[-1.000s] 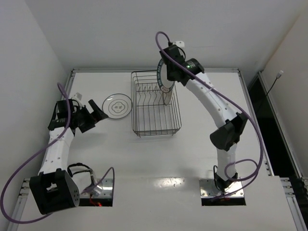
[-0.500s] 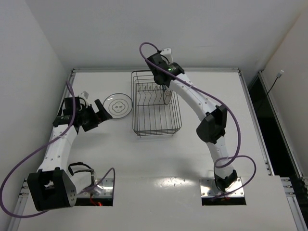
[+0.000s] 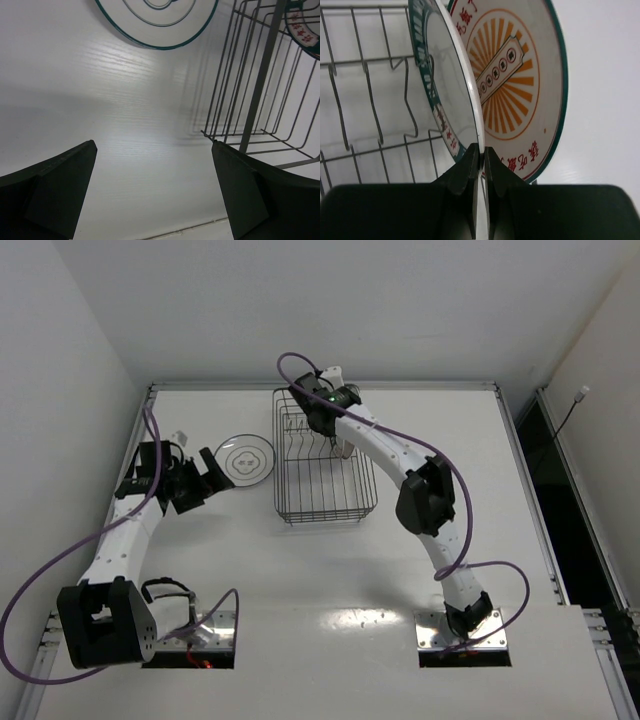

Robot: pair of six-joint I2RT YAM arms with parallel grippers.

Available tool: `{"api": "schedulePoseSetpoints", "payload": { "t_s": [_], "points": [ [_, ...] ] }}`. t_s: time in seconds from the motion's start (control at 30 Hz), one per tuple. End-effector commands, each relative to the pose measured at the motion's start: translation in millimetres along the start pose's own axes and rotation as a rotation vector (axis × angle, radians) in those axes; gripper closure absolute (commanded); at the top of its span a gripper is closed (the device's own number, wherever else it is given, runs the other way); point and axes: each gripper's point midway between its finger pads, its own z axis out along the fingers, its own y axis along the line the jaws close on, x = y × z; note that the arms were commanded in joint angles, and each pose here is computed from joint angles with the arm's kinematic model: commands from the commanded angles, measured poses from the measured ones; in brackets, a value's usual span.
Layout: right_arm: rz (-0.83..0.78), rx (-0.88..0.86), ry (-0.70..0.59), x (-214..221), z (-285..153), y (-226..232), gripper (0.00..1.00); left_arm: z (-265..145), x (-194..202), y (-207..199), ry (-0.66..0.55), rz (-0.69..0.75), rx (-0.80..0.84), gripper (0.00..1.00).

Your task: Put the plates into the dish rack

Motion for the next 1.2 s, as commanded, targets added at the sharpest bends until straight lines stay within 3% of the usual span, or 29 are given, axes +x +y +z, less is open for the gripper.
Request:
{"api": "schedulePoseSetpoints", "payload": {
  "t_s": [0.0,0.03,0.17,0.23,0.27,0.4,0.6,0.8,0.97,1.03,1.17],
  "points": [
    [0.076,-0.139,0.067,12.4,-15.4,19.6,1.0,3.2,-4.3,-15.6,-0.019,-0.016,0.095,0.0],
    [0.086,-0.145,0.088,18.4,-12.5,16.8,1.0,4.1,-5.2,-14.7,-0.023,-0.023,0.112,0.0],
    [0.146,-0.248,0.08,1.8,-35.6,16.9,0.77,11.7,-5.7,-17.8,-0.046,-0.087,0.2,0.0],
    [0.178,-0.282,0.059,-13.5,-55.5,3.1,0.71,16.0,-4.1,-20.0,-0.045,-0.118,0.253,0.0],
    [0.193,-0.292,0.04,-18.9,-62.5,-1.5,0.62,22.9,-4.3,-15.5,-0.055,-0.161,0.275,0.0],
    [0.244,-0.4,-0.062,-57.5,-112.5,-26.8,0.43,36.2,-3.4,-15.3,-0.046,-0.242,0.319,0.0],
    [0.276,-0.586,-0.198,-93.4,-195.7,-63.5,0.41,59.0,-11.7,1.5,-0.071,-0.358,0.263,0.0],
    [0.261,-0.638,-0.202,-64.1,-224.0,-91.4,0.41,82.4,-26.6,14.9,-0.143,-0.513,0.278,0.0],
    [0.267,-0.647,-0.195,-21.9,-240.4,-122.7,0.41,110.0,-29.5,29.8,-0.134,-0.589,0.242,0.04],
    [0.271,-0.63,-0.163,-0.7,-233.6,-129.3,0.41,120.9,-37.6,32.0,-0.136,-0.596,0.245,0.08],
    [0.304,-0.631,-0.146,21.2,-241.3,-144.0,0.41,138.7,-55.0,37.9,-0.145,-0.602,0.224,0.31]
  ]
}}
